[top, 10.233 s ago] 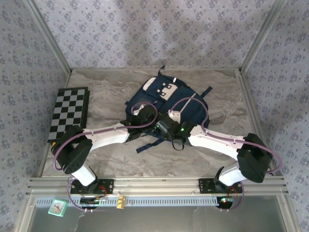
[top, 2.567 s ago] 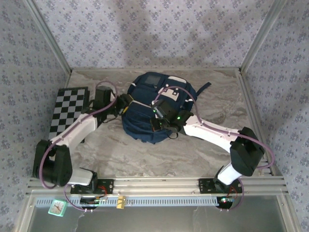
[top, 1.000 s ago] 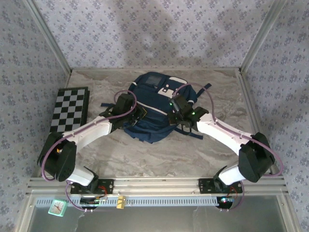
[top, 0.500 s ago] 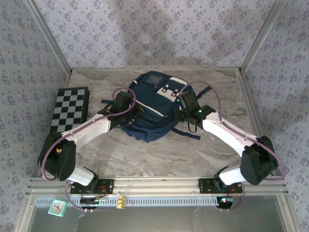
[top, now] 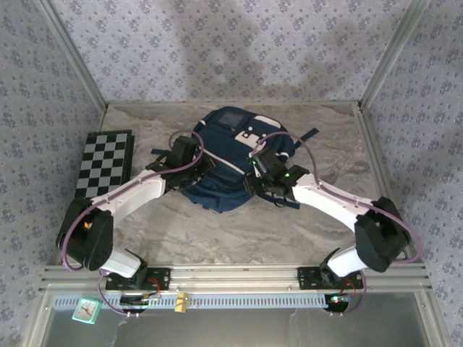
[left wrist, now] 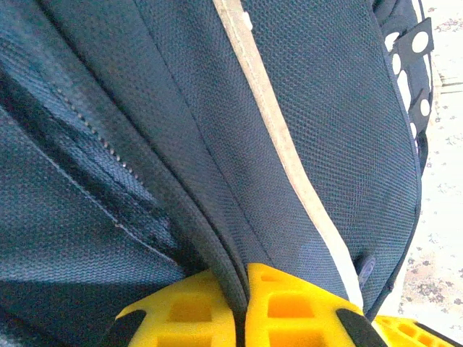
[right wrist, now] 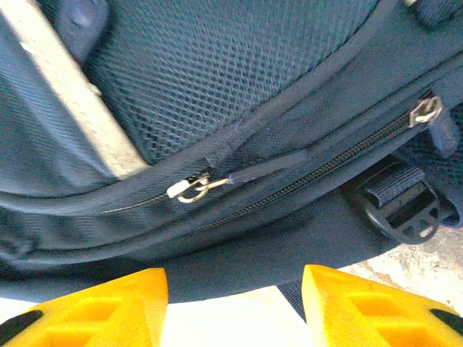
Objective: Pack books, pencil case, and school supplies into a backpack
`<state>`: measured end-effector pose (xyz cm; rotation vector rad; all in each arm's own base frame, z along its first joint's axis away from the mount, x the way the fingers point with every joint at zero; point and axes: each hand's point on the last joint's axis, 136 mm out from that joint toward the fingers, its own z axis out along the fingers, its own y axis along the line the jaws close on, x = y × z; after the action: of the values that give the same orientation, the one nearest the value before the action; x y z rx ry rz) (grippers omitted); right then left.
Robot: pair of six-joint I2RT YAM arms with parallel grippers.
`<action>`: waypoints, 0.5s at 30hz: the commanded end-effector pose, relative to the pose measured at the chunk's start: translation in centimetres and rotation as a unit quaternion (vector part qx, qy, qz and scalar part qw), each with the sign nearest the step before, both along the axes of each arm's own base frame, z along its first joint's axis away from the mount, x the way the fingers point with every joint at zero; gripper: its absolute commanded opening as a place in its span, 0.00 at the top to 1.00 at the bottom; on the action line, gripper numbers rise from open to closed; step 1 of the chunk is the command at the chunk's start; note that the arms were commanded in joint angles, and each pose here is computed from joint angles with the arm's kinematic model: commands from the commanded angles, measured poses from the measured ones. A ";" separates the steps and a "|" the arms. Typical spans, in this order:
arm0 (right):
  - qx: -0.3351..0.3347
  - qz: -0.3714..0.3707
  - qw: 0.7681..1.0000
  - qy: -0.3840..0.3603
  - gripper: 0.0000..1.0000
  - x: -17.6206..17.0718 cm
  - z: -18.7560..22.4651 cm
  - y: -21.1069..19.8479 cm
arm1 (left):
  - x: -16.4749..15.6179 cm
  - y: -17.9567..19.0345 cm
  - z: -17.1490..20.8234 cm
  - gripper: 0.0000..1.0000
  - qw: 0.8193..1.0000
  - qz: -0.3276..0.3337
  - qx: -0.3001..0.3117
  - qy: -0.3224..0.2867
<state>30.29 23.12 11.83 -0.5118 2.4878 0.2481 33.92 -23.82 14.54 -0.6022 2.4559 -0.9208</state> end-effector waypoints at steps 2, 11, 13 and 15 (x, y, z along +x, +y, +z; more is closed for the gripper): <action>-0.011 -0.008 1.000 -0.019 0.43 2.5 0.6 0.5 | 1.3 -0.4 3.1 0.92 0.999 -0.007 -0.009 -0.041; -0.007 -0.090 0.996 -0.017 0.38 6.2 1.5 -3.0 | 1.2 -0.3 2.9 0.93 0.999 -0.019 0.000 -0.041; -0.018 -0.107 0.994 -0.016 0.37 6.5 1.5 -4.3 | 1.3 -0.2 2.9 0.93 0.999 -0.020 0.002 -0.043; -0.017 -0.103 0.994 -0.022 0.37 6.4 2.0 -4.6 | 1.4 -0.1 2.9 0.93 0.999 -0.022 0.006 -0.042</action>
<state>35.53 19.54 11.97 -0.3332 2.5247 0.1393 34.21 -23.70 15.08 -0.5724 2.4533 -0.9128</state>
